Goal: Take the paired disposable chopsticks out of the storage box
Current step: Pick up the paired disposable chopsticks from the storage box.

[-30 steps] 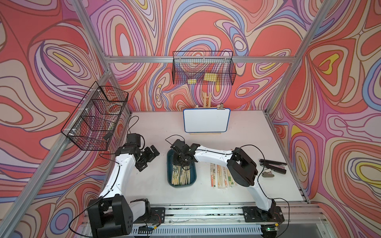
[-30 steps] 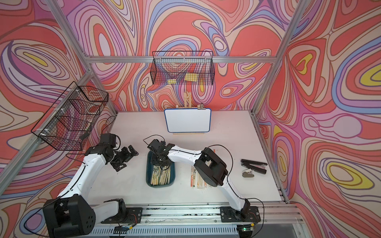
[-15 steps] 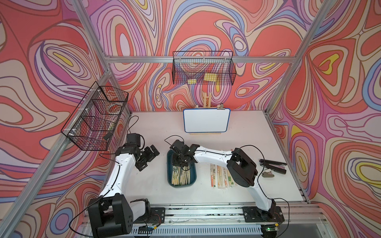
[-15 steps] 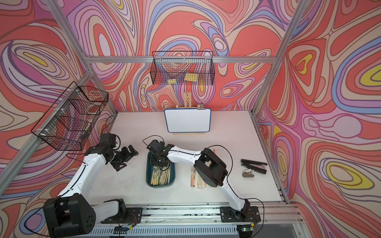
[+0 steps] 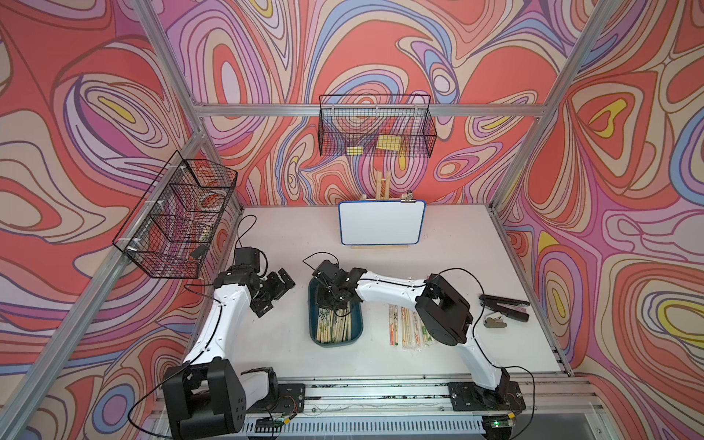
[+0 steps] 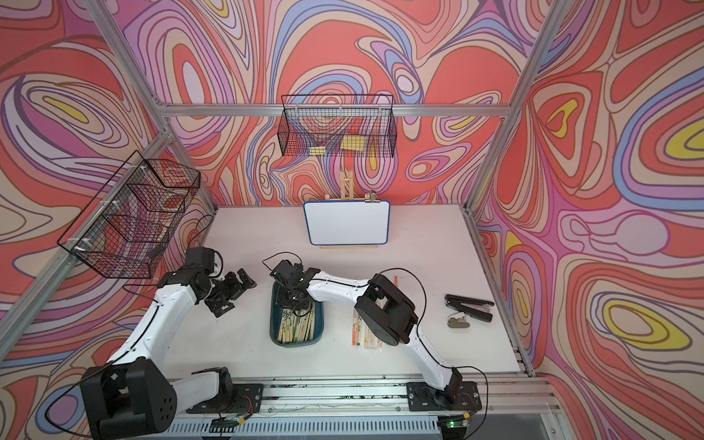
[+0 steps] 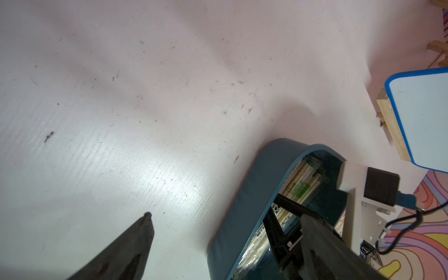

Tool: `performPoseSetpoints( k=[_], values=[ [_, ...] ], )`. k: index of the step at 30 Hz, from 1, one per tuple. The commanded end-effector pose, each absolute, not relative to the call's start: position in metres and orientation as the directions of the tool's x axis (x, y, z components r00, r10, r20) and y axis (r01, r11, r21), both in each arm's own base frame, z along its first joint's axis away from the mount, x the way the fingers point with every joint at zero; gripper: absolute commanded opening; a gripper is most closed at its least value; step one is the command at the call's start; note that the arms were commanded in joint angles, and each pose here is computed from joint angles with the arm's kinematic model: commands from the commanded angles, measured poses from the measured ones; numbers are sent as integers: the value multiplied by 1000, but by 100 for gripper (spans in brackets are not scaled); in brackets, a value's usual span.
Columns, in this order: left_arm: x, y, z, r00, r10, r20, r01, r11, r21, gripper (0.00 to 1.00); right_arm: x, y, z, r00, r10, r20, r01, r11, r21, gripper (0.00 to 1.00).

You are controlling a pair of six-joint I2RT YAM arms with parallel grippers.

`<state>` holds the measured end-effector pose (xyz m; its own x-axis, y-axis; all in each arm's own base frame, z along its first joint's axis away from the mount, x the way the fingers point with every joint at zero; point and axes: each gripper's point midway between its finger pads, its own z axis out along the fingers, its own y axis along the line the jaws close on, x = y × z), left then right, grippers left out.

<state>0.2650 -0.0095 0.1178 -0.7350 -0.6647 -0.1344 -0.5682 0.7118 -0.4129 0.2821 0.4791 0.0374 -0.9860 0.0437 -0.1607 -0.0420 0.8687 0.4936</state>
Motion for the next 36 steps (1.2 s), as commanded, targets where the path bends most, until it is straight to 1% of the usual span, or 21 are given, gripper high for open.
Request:
performPoseSetpoints(
  k=[1, 7, 9, 15, 19, 21, 29, 36],
  values=[
    [264, -9, 116, -737, -663, -136, -563, 712, -421, 100, 278, 479, 22, -989, 40, -141, -31, 884, 467, 24],
    [263, -10, 115, -735, -665, -131, -565, 707, -424, 100, 278, 479, 17, -990, 34, -133, -31, 890, 455, 25],
    [264, -10, 116, -734, -666, -134, -564, 707, -426, 100, 277, 478, 17, -990, 32, -136, -33, 893, 448, 24],
    [265, -11, 117, -732, -668, -133, -563, 704, -432, 100, 277, 478, 22, -989, 32, -144, -37, 890, 455, 9],
    [265, -11, 118, -730, -670, -133, -564, 701, -436, 100, 278, 478, 30, -988, 35, -154, -42, 882, 469, 6],
    [265, -11, 118, -731, -670, -132, -564, 701, -437, 100, 278, 479, 37, -986, 37, -162, -46, 876, 480, 4],
    [266, -14, 122, -744, -655, -133, -544, 710, -448, 100, 281, 481, 87, -973, 43, -226, -93, 824, 560, 3],
    [265, -17, 123, -762, -633, -134, -519, 721, -459, 100, 291, 466, 128, -949, 71, -306, -122, 814, 568, 3]
  ],
)
